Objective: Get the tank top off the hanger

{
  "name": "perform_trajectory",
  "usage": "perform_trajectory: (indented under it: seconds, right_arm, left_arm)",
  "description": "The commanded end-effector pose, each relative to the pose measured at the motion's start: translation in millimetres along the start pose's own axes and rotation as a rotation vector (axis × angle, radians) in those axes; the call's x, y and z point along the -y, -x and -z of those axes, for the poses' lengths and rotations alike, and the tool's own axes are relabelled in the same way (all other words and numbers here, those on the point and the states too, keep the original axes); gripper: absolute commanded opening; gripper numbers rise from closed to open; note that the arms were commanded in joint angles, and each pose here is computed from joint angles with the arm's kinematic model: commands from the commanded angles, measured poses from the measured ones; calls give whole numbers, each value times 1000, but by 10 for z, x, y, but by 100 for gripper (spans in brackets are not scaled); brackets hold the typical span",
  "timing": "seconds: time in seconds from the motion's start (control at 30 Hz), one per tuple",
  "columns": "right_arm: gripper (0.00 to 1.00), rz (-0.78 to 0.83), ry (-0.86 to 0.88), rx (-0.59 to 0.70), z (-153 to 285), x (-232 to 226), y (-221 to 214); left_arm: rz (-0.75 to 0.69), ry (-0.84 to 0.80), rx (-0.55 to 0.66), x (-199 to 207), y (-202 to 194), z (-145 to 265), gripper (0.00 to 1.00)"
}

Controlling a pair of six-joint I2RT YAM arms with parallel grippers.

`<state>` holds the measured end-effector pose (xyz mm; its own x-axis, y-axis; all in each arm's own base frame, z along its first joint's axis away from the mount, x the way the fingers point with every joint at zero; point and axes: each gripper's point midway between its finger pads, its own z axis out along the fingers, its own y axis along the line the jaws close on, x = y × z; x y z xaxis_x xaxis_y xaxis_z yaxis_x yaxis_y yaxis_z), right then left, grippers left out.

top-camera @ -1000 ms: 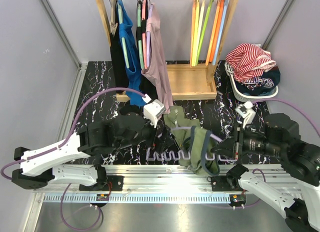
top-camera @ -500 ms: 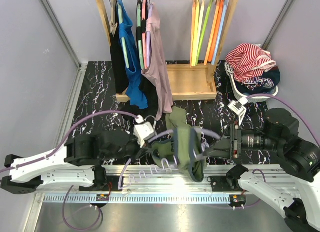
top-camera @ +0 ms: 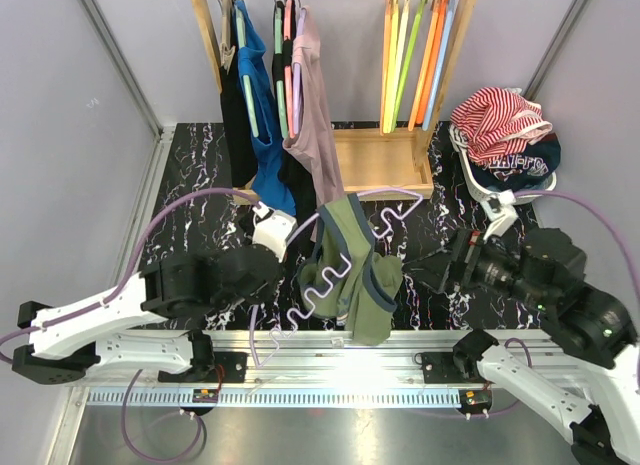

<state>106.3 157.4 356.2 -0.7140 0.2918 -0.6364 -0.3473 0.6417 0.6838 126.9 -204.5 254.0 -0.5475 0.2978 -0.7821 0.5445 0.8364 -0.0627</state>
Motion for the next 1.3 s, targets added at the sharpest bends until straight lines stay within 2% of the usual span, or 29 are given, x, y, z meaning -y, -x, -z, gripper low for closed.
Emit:
perform_trajectory:
  seconds: [0.0, 0.07, 0.13, 0.3, 0.4, 0.53, 0.6, 0.67, 0.73, 0.93, 1.07, 1.1, 1.17, 1.27]
  right_arm:
    - [100, 46, 116, 13, -329, -33, -37]
    - [100, 77, 237, 35, -404, -174, -40]
    - [100, 75, 271, 25, -542, -101, -149]
    - [100, 121, 298, 95, -751, -3, -121]
    - [100, 125, 368, 102, -845, -124, -73]
    - [83, 111, 368, 32, -950, -126, -138]
    - [79, 122, 369, 31, -928, -121, -153]
    - [49, 129, 378, 46, -889, -139, -139]
    - [0, 118, 385, 42, -849, -163, -145]
    - [0, 135, 372, 12, -448, -300, -149]
    - [0, 172, 307, 183, -47, -428, 229]
    - [0, 152, 254, 203, -21, -360, 276]
    - [0, 102, 94, 335, 45, -189, 600]
    - [0, 33, -170, 437, 61, 229, 847]
  left_arm:
    - [181, 30, 202, -42, 645, 257, 0]
    - [184, 26, 227, 20, 851, 313, 0]
    - [176, 35, 242, 31, 999, 380, 0]
    - [170, 2, 225, 202, 1116, 332, 0]
    - [172, 4, 208, 227, 1097, 309, 0]
    - [181, 29, 213, 191, 1113, 298, 0]
    - [193, 16, 211, 213, 1099, 295, 0]
    - [202, 9, 204, 229, 1064, 268, 0]
    - [195, 31, 173, 201, 958, 178, 0]
    - [208, 142, 22, -98, 393, -107, 0]
    - [165, 125, -138, -97, -123, -204, 0]
    - [160, 99, -197, -51, -284, -221, 0]
    - [161, 42, -281, 43, -501, -200, 0]
    - [195, -27, -312, 113, -624, -70, 0]
